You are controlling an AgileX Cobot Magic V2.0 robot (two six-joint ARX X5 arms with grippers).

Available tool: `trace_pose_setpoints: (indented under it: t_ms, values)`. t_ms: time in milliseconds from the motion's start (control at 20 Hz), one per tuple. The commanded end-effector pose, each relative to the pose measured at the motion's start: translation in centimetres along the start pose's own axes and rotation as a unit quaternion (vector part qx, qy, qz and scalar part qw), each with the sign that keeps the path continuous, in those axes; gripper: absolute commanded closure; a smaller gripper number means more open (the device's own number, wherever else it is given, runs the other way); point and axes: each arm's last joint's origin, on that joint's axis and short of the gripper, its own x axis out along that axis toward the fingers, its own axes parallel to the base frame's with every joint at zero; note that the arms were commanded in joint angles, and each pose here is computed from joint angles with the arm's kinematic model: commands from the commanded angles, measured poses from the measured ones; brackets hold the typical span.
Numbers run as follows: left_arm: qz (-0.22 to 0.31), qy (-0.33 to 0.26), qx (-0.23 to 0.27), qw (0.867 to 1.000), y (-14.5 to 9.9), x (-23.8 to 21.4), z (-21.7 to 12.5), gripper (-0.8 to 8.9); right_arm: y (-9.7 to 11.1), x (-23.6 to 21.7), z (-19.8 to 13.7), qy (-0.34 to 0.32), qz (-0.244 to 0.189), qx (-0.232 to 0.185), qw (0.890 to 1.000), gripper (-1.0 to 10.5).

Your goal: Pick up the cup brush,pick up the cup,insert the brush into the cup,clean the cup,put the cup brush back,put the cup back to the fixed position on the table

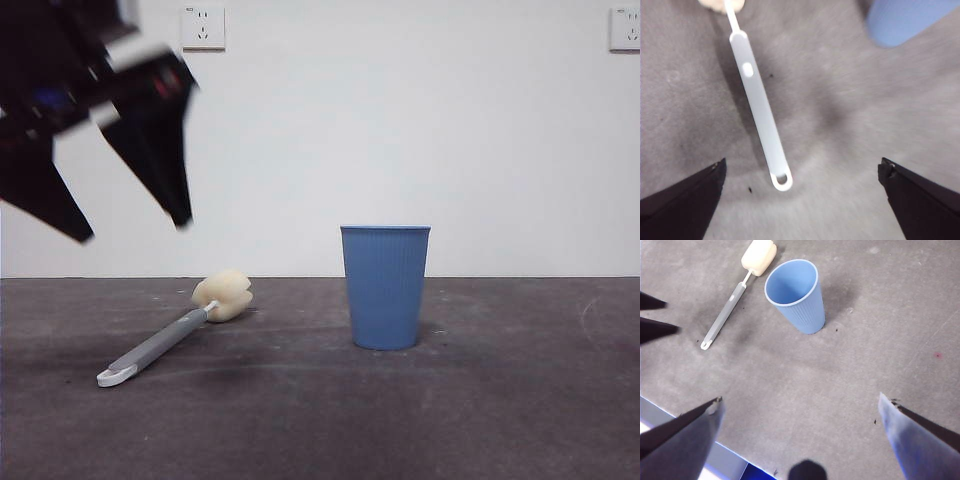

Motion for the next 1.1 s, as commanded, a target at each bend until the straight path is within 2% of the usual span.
trace_pose_setpoints:
  t_ms: [50, 400, 650, 850, 900, 1000, 1100]
  values:
    - [0.033, 0.017, -0.013, 0.999, -0.1, 2.0, 0.1, 1.91, 0.0, -0.1, 0.1, -0.004, 0.001, 0.003, 1.000, 3.8]
    - [0.051, 0.047, -0.026, 0.997, -0.1, 6.2, -0.1, 1.92, 0.0, -0.1, 0.1, -0.004, 0.001, 0.004, 1.000, 3.8]
    - [0.082, 0.064, -0.031, 0.994, 0.1, 7.8, -0.5, 1.92, 0.0, -0.1, 0.1, -0.004, 0.001, 0.004, 1.000, 3.8]
    - [0.086, 0.068, -0.043, 0.993, 0.1, 8.3, -0.6, 1.94, 0.0, -0.1, 0.1, -0.004, 0.000, 0.006, 1.000, 3.8]
    - [0.085, 0.065, -0.043, 0.993, 0.1, 8.3, -0.6, 2.10, 0.0, 0.0, 0.1, -0.004, 0.000, 0.006, 1.000, 3.8]
    - [0.086, 0.069, -0.043, 0.993, 0.2, 8.5, -0.7, 3.07, 0.0, -0.1, 0.1, -0.004, 0.001, 0.007, 1.000, 3.8]
    - [0.087, 0.082, -0.047, 0.992, 0.2, 9.1, -1.0, 3.16, 0.0, -0.1, 0.1, -0.004, 0.001, 0.008, 1.000, 3.8]
